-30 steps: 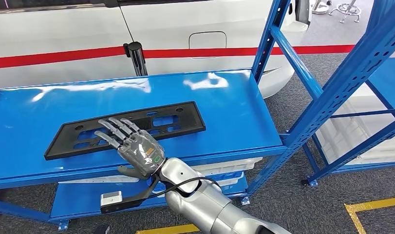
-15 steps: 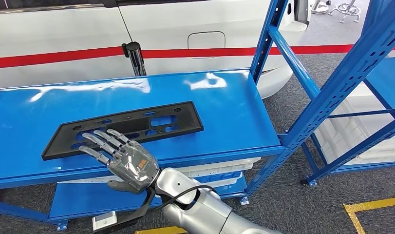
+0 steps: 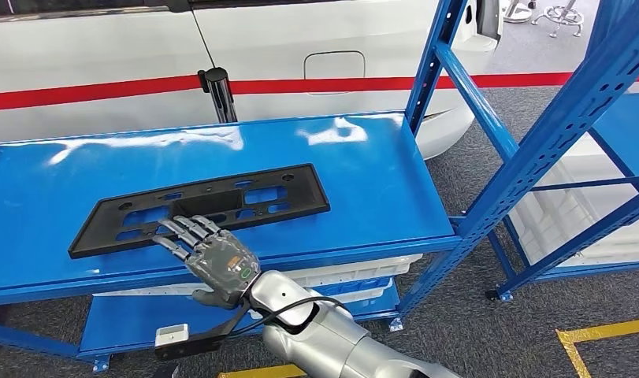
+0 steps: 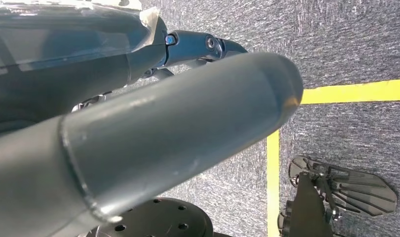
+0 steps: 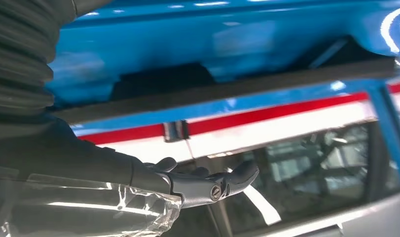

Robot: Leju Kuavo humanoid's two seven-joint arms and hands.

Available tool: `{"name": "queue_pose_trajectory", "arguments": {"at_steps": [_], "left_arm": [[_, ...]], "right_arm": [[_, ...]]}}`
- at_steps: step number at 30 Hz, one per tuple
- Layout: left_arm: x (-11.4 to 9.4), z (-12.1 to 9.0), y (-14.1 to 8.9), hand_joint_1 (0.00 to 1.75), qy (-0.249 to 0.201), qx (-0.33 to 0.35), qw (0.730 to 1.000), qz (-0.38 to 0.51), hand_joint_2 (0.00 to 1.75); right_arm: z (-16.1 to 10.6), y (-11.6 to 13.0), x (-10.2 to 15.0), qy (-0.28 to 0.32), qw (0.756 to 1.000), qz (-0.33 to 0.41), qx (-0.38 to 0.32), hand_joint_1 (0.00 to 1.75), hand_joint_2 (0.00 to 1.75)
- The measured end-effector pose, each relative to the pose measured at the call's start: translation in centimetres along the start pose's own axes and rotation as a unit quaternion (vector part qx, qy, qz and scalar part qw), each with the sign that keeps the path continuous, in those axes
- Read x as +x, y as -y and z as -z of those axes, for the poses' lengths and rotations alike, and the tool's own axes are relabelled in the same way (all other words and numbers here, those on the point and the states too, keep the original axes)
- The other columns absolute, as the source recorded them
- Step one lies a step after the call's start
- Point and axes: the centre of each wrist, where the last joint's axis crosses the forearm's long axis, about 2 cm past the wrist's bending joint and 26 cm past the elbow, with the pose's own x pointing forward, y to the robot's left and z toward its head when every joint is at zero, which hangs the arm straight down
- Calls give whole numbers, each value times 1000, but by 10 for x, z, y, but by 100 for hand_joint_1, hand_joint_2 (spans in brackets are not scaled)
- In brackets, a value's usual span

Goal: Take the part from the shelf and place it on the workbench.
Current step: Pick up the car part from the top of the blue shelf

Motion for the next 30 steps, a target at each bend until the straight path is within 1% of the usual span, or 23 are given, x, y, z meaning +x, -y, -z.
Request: {"name": "queue_pose_trajectory", "arguments": {"at_steps": [4, 8, 15, 21, 30], "left_arm": [[0, 0, 1, 0, 0, -1, 1000, 1, 0], [0, 0, 2, 0, 1, -1, 1000, 5, 0], [0, -1, 4, 0, 4, 0, 1000, 14, 0], [1, -2, 5, 0, 5, -1, 1000, 16, 0], [1, -2, 6, 0, 5, -2, 1000, 16, 0]], "right_arm": [[-2, -3, -8, -17, 1000, -10, 15, 0, 175], [-3, -3, -16, -47, 998, -31, 13, 0, 175], [2, 9, -39, -102, 993, -61, -13, 0, 175], [5, 16, -50, -117, 990, -72, -19, 0, 175], [4, 16, -54, -128, 989, -78, -17, 0, 175]]}}
